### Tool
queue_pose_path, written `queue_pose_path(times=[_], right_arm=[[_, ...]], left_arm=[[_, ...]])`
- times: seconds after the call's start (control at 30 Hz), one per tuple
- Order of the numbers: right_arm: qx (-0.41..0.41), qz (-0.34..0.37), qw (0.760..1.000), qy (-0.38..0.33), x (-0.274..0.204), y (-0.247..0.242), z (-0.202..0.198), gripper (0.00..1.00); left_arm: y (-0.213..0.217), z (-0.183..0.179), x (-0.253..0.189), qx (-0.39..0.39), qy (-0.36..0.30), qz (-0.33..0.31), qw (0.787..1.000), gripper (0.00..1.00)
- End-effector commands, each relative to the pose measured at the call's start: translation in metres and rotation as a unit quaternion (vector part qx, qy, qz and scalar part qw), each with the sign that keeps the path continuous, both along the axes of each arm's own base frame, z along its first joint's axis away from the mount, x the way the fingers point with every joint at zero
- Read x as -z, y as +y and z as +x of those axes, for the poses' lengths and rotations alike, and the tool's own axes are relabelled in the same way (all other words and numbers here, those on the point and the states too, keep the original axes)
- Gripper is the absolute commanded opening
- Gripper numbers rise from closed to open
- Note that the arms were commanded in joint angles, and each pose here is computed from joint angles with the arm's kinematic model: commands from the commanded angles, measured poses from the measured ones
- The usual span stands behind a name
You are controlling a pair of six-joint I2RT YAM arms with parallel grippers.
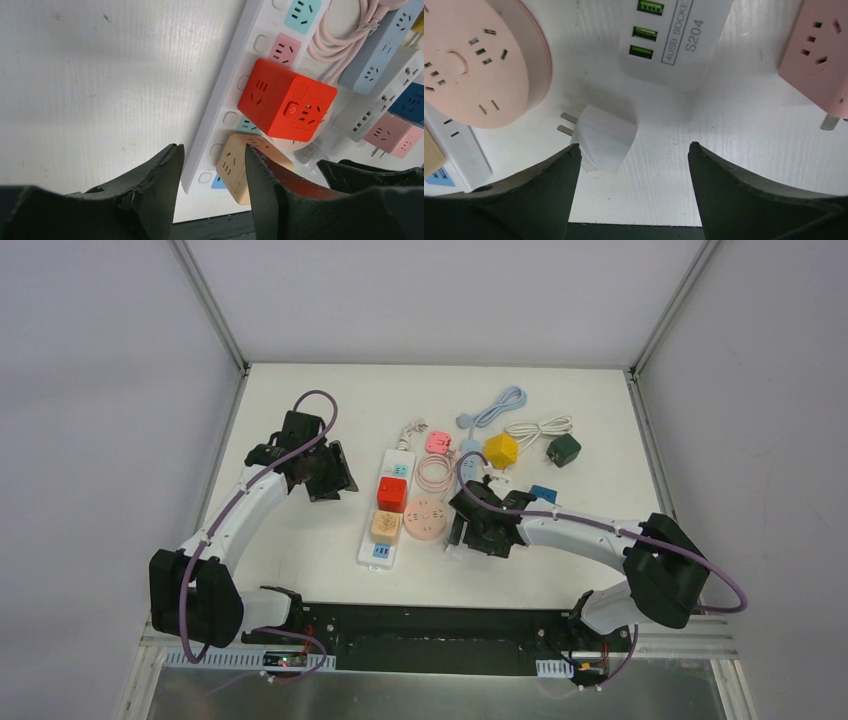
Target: Pull the plug off the socket
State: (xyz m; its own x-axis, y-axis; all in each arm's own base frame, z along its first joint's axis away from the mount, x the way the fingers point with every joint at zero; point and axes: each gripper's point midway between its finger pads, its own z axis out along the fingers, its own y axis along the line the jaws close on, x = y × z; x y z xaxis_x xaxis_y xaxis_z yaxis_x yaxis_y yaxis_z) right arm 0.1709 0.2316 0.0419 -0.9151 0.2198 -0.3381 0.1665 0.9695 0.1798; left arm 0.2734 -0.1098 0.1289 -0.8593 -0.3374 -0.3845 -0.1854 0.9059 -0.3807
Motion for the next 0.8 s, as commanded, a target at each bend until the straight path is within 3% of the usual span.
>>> queue_pose_path(times=[0.0,0.27,0.57,0.77], right_arm=[[-0.001,0.02,0.999,-0.04,-0.04,0.009,0.016,0.81],[-0.081,0.103,0.987,-0.09,-0.095,0.091,0.03,0.83],[-0.103,-0.015,0.989,-0.108,-0.091,0.154,0.038,0.89],[-0.142,-0.044,0.983,-0.107,-0.08,0.174,0.035,0.89]], left_arm=[[0.0,0.0,-0.004,0.008,-0.001,0.004,1.0,0.51],[-0.002,-0.007,-0.002,0.005,0.007,-0.004,1.0,0.51],[0.032,-0.021,0.009,-0.077,-0.007,0.051,0.996,0.52],[0.053,-0.023,0.005,-0.144,-0.034,0.067,0.987,0.55]])
